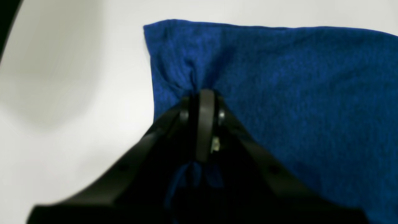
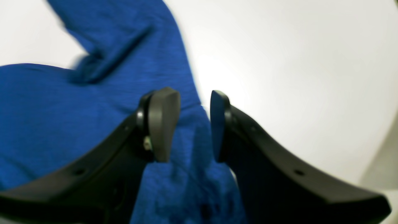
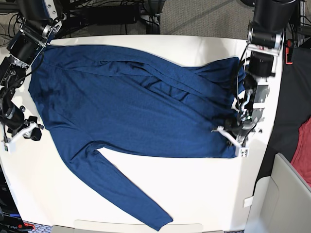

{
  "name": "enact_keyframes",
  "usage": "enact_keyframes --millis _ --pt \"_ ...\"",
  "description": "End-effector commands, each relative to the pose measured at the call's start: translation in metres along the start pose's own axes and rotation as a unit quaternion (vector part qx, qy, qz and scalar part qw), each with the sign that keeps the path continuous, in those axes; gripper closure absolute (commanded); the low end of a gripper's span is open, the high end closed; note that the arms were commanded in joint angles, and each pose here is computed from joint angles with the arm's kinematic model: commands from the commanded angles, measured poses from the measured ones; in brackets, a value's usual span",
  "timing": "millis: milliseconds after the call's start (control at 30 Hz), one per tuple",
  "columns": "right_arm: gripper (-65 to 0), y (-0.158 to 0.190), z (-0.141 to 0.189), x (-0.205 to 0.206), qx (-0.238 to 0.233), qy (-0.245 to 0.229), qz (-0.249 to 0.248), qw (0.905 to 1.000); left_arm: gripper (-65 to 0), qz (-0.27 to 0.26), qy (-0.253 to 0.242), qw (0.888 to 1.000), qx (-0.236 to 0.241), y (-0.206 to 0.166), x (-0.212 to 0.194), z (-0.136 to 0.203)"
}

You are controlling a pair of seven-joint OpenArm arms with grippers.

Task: Fold the T-shirt properly
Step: 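Lower both grippers onto the shirt's side edges and grasp the fabric, then fold the shirt's side inward with both grippers toward the collar edge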

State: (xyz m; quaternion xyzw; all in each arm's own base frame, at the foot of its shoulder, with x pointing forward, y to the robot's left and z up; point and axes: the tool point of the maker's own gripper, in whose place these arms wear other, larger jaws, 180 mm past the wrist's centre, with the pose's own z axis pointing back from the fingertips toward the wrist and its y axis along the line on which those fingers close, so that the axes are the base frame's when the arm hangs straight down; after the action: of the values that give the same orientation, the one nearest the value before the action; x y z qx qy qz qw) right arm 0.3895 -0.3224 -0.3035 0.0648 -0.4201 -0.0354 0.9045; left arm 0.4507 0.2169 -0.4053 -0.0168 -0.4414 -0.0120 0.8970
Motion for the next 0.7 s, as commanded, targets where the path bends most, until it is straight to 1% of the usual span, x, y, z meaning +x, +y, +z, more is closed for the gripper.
enact_keyframes --millis 0,100,167,267,300,367,533,600,667 --pt "-21.3 0.002 0.006 0.033 0.000 -0.043 0.021 0.9989 0.0 0.002 -0.040 0.999 -0.010 -0.004 0.031 0.008" --pt "-21.4 0.008 -0.002 0.040 -0.017 -0.028 0.064 0.9974 0.0 0.002 -0.053 0.998 -0.020 -0.012 0.038 0.028" --pt "-23.7 0.012 -0.007 0.044 -0.027 -0.024 0.075 0.9965 0.0 -0.002 -0.065 0.997 -0.029 -0.020 0.047 0.038" --pt "-32.9 0.012 -0.016 0.043 -0.042 -0.015 0.077 0.9960 0.0 -0.011 -0.078 0.996 -0.040 -0.031 0.054 0.052" --pt "-36.1 0.012 -0.020 0.040 -0.044 -0.005 0.078 0.9960 0.0 -0.014 -0.084 0.995 -0.044 -0.034 0.058 0.056" --pt "-40.2 0.016 -0.030 0.036 -0.038 0.005 0.071 0.9967 0.0 -0.020 -0.096 0.994 -0.050 -0.041 0.062 0.063" --pt "-40.6 0.016 -0.045 0.037 -0.022 -0.012 0.051 0.9984 -0.1 -0.036 -0.123 0.990 -0.067 -0.057 0.069 0.086" --pt "-40.6 0.017 -0.053 0.034 -0.013 -0.011 0.041 0.9990 -0.1 -0.041 -0.121 0.989 -0.072 -0.062 0.067 0.093" --pt "-40.6 0.021 -0.061 0.034 -0.006 -0.009 0.042 0.9991 -0.1 -0.039 -0.122 0.989 -0.070 -0.060 0.067 0.099"
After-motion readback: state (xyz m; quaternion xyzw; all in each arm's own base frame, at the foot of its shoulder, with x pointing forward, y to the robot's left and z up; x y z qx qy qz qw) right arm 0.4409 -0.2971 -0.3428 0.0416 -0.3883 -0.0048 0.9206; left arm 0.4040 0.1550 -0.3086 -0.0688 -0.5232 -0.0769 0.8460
